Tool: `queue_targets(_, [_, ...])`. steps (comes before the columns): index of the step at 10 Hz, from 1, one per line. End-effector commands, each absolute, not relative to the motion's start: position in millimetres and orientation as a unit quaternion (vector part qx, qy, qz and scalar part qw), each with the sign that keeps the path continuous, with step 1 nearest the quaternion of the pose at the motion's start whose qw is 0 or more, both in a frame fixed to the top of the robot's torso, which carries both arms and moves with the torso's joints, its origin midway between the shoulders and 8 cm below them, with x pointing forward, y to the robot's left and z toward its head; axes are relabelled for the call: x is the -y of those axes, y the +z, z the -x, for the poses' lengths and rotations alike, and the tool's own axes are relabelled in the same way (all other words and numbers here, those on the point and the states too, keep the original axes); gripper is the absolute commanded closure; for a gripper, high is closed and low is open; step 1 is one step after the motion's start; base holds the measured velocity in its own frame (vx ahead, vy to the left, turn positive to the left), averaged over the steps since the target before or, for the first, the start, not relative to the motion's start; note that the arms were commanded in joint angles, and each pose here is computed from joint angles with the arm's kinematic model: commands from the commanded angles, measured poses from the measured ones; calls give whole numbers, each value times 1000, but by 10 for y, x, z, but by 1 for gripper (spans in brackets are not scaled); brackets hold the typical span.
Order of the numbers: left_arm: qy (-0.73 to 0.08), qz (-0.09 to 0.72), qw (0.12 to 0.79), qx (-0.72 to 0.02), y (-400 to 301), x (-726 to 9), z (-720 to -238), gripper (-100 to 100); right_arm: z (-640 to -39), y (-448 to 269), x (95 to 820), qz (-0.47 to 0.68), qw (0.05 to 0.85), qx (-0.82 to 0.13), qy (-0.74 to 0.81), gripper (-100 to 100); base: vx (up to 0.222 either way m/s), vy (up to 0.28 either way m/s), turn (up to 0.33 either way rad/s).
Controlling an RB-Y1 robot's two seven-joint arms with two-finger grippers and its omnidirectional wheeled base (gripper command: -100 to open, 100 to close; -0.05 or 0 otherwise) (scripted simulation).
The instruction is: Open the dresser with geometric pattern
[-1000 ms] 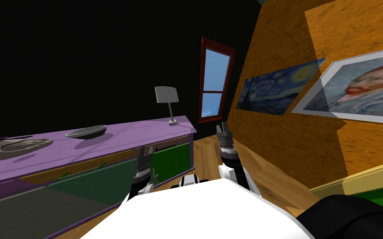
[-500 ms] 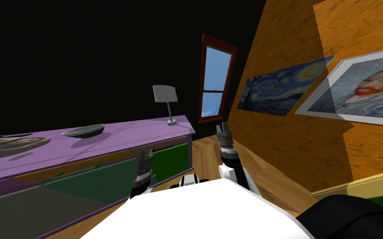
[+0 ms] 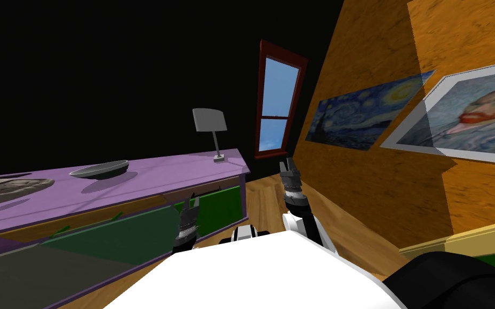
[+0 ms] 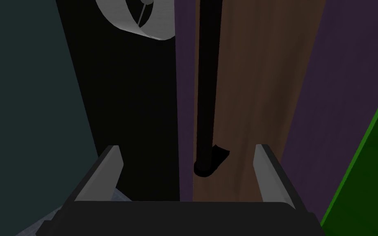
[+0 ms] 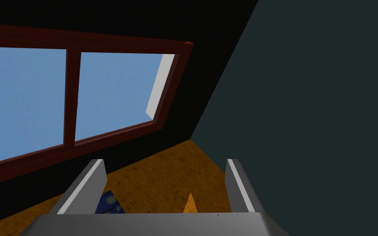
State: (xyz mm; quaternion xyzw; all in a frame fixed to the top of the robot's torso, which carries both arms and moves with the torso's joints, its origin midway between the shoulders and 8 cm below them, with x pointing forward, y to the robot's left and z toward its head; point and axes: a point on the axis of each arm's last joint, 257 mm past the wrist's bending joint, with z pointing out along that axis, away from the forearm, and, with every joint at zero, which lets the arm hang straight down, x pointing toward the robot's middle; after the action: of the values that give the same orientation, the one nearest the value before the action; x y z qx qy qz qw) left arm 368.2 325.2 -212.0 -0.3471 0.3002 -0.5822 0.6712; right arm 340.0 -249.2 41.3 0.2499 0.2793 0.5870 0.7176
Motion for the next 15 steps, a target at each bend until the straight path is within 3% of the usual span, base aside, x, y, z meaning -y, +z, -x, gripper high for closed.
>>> queue_targets(1, [-580, 356, 668, -300, -2237, -3259, -3669, -100, -3400, 413, 2492, -250, 718, -279, 587, 0, 14, -41, 20])
queue_targets(6, [-578, 373, 663, -294, -2417, -3214, -3617, -100, -3400, 413, 2492, -250, 718, -279, 587, 0, 11, -42, 14])
queue_targets(12, [-581, 371, 661, -295, -2244, -3268, -3958, -100, -3401, 413, 2492, -250, 718, -279, 587, 0, -18, -11, 17])
queue_targets(13, [-580, 373, 662, -295, -2317, -3243, -3811, 100, -3401, 413, 2492, -250, 718, -279, 587, 0, 15, 6, -47])
queue_targets(15, [-579, 373, 662, -294, -2360, -3230, -3732, 100, -3400, 413, 2492, -250, 718, -279, 587, 0, 26, 13, -14])
